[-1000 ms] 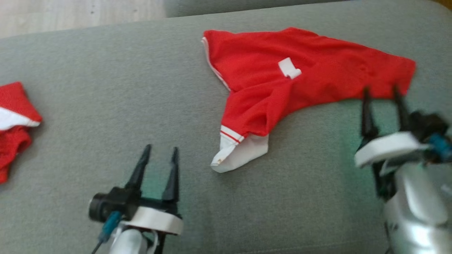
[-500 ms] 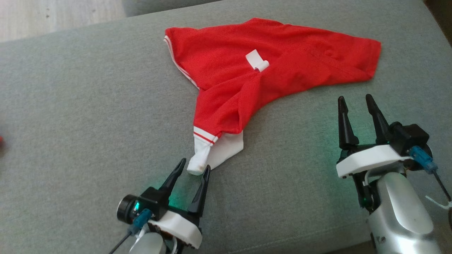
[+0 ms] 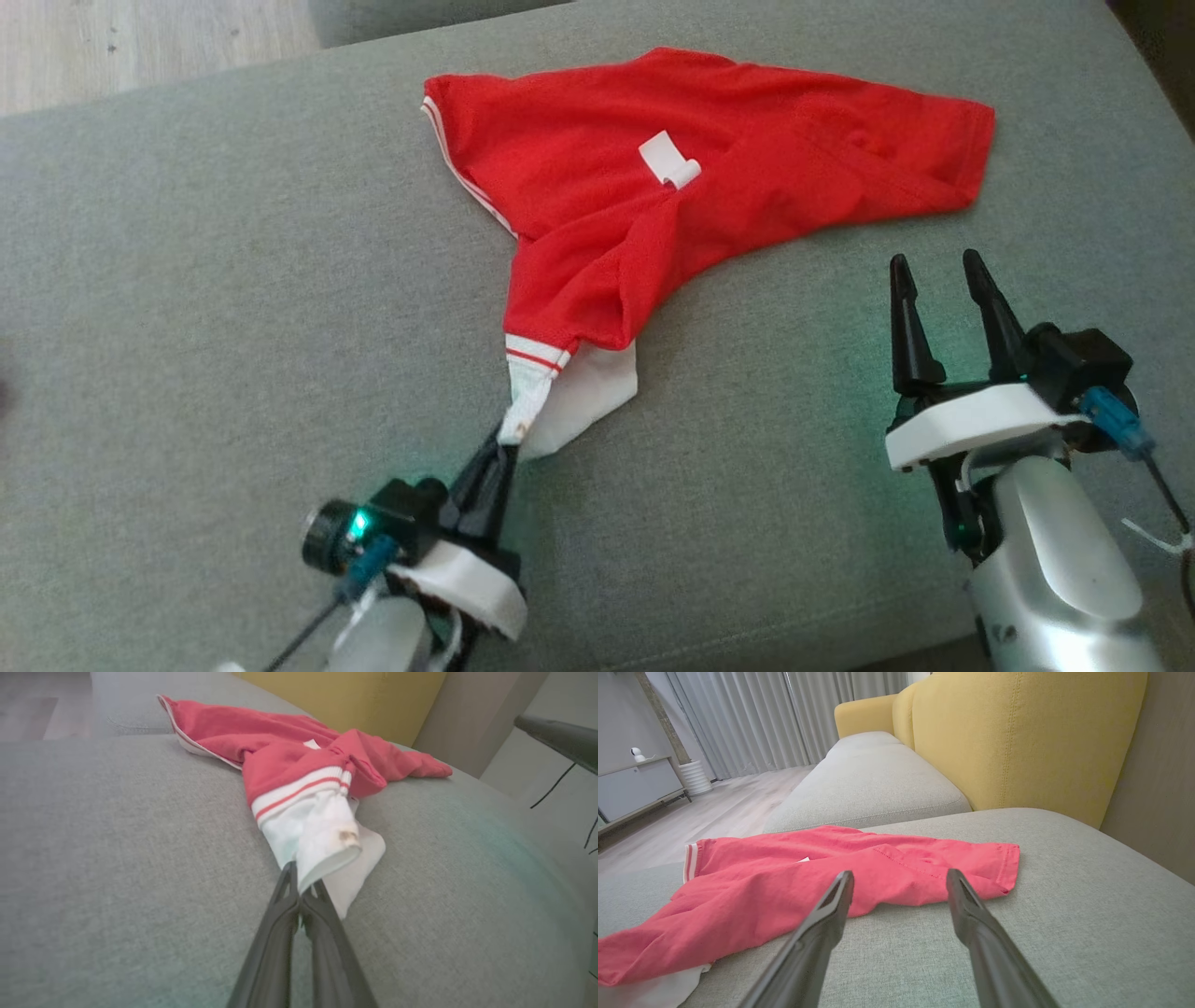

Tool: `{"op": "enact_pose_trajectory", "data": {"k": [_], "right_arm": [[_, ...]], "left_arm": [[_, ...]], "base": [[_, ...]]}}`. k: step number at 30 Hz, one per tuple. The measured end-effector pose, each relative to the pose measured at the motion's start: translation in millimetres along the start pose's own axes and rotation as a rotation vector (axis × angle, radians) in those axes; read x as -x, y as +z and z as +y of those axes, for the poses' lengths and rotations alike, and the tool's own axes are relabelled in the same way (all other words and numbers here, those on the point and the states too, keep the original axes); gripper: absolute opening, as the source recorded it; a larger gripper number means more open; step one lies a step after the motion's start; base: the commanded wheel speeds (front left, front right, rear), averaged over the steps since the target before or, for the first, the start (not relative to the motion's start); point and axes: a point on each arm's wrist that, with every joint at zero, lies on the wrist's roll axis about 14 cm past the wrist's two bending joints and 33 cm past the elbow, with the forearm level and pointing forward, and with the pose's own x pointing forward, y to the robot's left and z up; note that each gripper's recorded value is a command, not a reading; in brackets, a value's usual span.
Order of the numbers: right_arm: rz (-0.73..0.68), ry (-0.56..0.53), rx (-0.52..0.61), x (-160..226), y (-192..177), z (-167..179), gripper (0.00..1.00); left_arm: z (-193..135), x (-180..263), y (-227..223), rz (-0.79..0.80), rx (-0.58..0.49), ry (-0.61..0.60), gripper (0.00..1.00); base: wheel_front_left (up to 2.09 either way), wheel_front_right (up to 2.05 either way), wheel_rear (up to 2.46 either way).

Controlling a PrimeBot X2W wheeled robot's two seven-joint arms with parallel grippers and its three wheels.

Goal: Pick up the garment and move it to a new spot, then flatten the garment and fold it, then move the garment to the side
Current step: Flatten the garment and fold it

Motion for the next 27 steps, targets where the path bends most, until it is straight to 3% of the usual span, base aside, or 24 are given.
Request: {"op": "enact_pose_trajectory", "data": {"k": [4, 10, 15, 19, 23, 24, 25, 26, 27], "right_arm": [[-0.006, -0.001, -0.009, -0.5, 2.0, 0.4, 1.0], [-0.008, -0.002, -0.043, 2.1, 0.8, 3.2, 1.0], [0.006, 0.011, -0.079, 7.3, -5.3, 11.2, 1.0], [0.001, 0.028, -0.096, 7.6, -3.5, 18.1, 1.0], [-0.004, 0.041, -0.105, 7.8, -1.5, 23.1, 1.0], [-0.006, 0.044, -0.104, 8.1, -0.8, 23.8, 1.0], [-0.008, 0.045, -0.105, 8.5, 0.0, 24.2, 1.0], [-0.01, 0.046, -0.105, 8.9, 0.7, 24.5, 1.0], [-0.011, 0.047, -0.105, 9.4, 1.0, 24.8, 1.0]], "left_arm": [[19.2, -3.6, 30.6, -0.084, -0.059, 0.052, 0.0], [73.3, 4.3, 125.2, -0.298, -0.308, 0.189, 0.0], [86.5, 23.0, 182.0, -0.421, -0.476, 0.246, 0.0], [90.8, 33.6, 173.8, -0.397, -0.502, 0.274, 0.0], [106.6, 51.2, 93.6, -0.191, -0.415, 0.33, 0.0], [108.9, 59.4, 67.0, -0.125, -0.379, 0.345, 0.15], [109.3, 68.3, 41.9, -0.063, -0.339, 0.36, 0.46], [107.7, 76.8, 19.4, -0.01, -0.295, 0.372, 1.0], [105.1, 83.8, 1.8, 0.031, -0.258, 0.386, 1.0]], "base": [[0.0, 0.0, 0.0], [0.0, 0.0, 0.0], [0.0, 0.0, 0.0], [0.0, 0.0, 0.0], [0.0, 0.0, 0.0], [0.0, 0.0, 0.0], [0.0, 0.0, 0.0], [0.0, 0.0, 0.0], [0.0, 0.0, 0.0]]}}
